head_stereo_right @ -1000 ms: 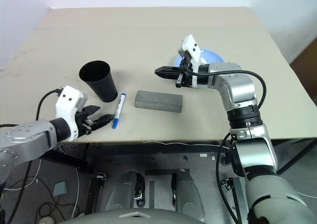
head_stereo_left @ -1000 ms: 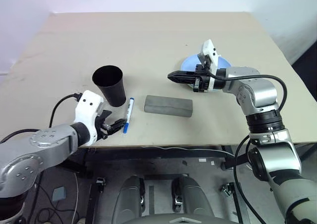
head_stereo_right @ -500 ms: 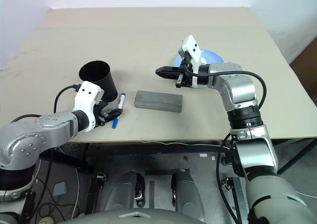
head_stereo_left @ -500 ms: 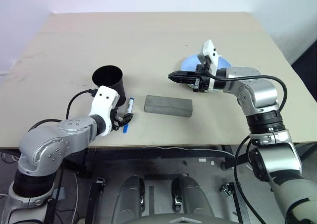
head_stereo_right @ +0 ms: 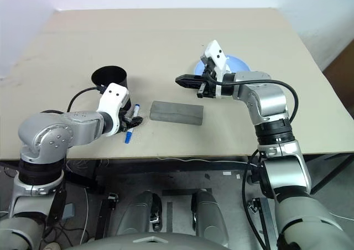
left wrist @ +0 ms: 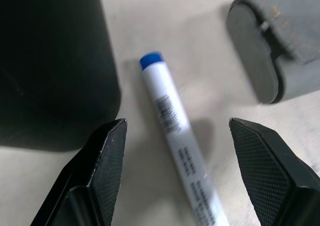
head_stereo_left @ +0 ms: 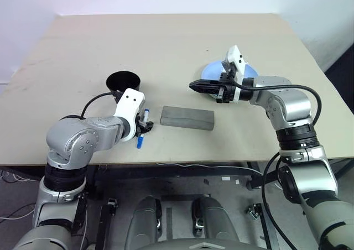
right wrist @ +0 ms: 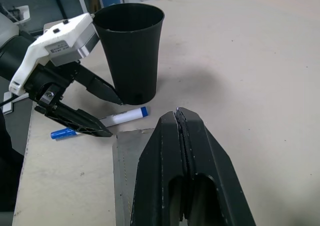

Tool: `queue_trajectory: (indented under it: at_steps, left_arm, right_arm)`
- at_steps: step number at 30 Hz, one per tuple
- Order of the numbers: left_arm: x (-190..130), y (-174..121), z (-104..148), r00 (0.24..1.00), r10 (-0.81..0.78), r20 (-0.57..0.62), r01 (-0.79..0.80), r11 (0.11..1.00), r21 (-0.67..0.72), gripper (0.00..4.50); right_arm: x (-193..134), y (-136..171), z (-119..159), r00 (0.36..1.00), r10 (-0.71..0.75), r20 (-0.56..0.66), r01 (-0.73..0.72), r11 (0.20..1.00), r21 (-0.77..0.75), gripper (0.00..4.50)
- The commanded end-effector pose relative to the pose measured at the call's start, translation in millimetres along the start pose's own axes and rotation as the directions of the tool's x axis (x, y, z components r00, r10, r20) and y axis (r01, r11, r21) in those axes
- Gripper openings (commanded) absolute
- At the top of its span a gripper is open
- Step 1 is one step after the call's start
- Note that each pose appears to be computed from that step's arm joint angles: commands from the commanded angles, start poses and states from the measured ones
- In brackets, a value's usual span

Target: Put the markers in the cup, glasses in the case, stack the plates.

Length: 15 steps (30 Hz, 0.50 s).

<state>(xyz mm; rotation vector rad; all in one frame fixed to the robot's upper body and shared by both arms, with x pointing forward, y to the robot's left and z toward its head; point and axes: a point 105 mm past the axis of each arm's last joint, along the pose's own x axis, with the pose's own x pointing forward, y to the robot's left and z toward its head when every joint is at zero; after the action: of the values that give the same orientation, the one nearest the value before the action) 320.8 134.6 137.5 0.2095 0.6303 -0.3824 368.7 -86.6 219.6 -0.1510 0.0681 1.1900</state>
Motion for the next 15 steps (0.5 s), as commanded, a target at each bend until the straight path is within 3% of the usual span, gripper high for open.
queue_trajectory:
  at_steps: [1, 11, 15]
  left_arm:
    - [-2.8, 1.5, 0.6, 1.000, 0.002, -0.001, -0.002, 1.000, -0.015, 3.43]
    - [-5.0, -1.3, -6.0, 1.000, -0.009, -0.002, 0.009, 1.000, -0.006, 3.43]
    - [-5.2, 0.9, -5.7, 1.000, 0.003, 0.001, -0.002, 1.000, -0.012, 2.47]
  right_arm:
    - [-4.3, 0.6, 19.2, 0.999, -0.002, 0.045, 0.004, 0.999, -0.052, 0.00]
    - [-3.8, -2.1, 19.0, 0.999, -0.008, 0.038, 0.010, 0.998, -0.065, 0.00]
    - [-3.8, -2.3, 19.2, 0.999, -0.008, 0.039, 0.010, 0.998, -0.068, 0.00]
